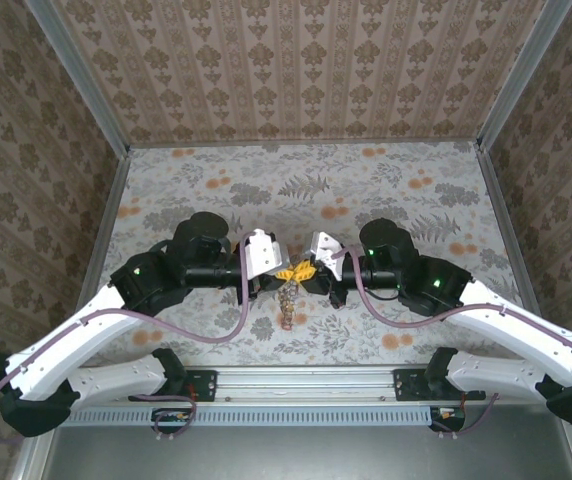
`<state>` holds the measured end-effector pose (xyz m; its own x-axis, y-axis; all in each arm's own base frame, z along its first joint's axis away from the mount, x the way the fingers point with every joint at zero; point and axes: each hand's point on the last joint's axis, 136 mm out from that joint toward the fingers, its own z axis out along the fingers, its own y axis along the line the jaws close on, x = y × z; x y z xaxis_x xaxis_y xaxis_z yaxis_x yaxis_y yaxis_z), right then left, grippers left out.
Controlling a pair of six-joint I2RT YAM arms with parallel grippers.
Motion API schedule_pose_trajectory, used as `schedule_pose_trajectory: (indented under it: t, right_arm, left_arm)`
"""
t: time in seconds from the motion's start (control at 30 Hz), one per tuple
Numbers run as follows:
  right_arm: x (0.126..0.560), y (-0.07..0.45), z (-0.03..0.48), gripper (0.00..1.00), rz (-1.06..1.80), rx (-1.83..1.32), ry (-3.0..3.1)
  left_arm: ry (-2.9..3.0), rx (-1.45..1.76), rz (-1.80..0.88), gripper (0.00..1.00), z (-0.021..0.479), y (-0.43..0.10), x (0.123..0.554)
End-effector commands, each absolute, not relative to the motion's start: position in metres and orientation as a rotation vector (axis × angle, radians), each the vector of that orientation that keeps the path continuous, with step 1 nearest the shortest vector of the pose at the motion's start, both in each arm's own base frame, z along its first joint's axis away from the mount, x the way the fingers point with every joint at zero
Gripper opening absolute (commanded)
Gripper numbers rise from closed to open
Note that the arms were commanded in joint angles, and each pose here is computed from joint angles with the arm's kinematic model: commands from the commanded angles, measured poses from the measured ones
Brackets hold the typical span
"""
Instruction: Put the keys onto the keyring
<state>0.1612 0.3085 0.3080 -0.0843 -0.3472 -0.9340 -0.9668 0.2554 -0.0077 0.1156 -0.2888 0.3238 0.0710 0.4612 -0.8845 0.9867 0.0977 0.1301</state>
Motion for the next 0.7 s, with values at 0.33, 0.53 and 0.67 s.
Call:
schedule_pose_trajectory:
  t: [0.33, 0.53, 0.67]
  right_arm:
    - [0.146, 0.31, 0.342, 0.0, 0.918, -1.25, 1.452]
    - [0.143, 0.311, 0.341, 0.09, 0.951, -1.242, 1.45]
    - [0.14, 0.312, 0.341, 0.13, 0.975, -1.241, 1.443]
  left_arm:
    - [1.443, 1.48, -0.793, 0.0, 0.331, -0.286, 0.107]
    - [1.291, 1.394, -0.908, 0.0, 0.356, -0.287, 0.095]
    - [1.194, 1.344, -0.966, 0.0, 0.37, -0.288, 0.09]
